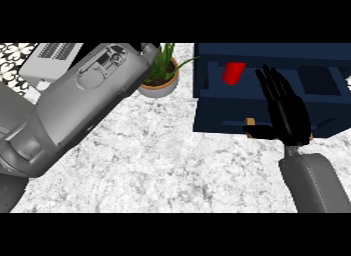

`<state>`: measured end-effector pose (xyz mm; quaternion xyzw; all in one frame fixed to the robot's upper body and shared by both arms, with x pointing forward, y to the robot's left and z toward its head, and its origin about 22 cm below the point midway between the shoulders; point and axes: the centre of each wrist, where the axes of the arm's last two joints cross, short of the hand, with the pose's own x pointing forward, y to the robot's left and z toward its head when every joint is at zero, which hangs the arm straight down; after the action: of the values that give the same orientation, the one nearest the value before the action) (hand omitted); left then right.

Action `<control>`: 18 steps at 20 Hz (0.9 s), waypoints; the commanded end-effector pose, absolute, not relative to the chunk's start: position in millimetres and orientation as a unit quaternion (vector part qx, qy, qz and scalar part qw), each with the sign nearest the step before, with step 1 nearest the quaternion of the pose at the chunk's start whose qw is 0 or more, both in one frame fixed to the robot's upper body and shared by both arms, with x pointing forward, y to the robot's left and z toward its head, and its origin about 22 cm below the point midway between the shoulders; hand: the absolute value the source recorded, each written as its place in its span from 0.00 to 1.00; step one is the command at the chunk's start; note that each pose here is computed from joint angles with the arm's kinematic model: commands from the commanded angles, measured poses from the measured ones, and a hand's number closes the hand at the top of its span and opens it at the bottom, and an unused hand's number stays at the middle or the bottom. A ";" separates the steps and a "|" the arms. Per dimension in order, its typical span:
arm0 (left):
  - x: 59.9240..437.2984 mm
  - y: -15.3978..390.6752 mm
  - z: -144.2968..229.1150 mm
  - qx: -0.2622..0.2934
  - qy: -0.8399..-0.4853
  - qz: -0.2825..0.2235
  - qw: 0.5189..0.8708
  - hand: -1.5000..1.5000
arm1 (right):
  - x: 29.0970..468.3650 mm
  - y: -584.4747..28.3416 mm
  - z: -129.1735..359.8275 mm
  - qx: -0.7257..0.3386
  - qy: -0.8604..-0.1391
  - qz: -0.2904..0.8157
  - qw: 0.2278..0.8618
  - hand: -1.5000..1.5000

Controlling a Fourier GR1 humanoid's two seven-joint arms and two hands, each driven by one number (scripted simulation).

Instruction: Pick up the can, place it into the drawer and close the drawer

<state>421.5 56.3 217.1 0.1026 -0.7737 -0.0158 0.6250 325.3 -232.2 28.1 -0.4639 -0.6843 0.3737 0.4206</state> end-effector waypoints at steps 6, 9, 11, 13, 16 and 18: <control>405.3 84.5 212.9 0.105 -0.767 -0.027 0.633 0.00 | 355.1 -231.3 -5.3 -0.498 -0.648 0.381 0.432 0.00; 403.9 92.0 213.1 0.105 -0.764 -0.026 0.636 0.00 | 375.4 -237.3 4.6 -0.515 -0.658 0.351 0.423 0.00; 401.3 100.7 204.6 0.108 -0.758 -0.022 0.643 0.00 | 383.5 -237.8 5.0 -0.521 -0.655 0.347 0.424 0.00; 393.9 106.9 195.1 0.105 -0.762 -0.023 0.639 0.00 | 389.7 -221.3 2.4 -0.519 -0.662 0.349 0.412 0.00; 387.4 106.8 198.0 0.103 -0.758 -0.025 0.644 0.00 | 405.3 -219.1 15.6 -0.528 -0.657 0.342 0.415 0.00; 391.3 129.9 211.7 0.108 -0.758 -0.027 0.642 0.00 | 410.5 -220.3 16.0 -0.529 -0.666 0.338 0.404 0.00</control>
<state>394.4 111.2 207.1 0.1047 -0.7591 -0.0256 0.6420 401.6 -232.4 24.0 -0.5430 -0.6648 0.3356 0.3880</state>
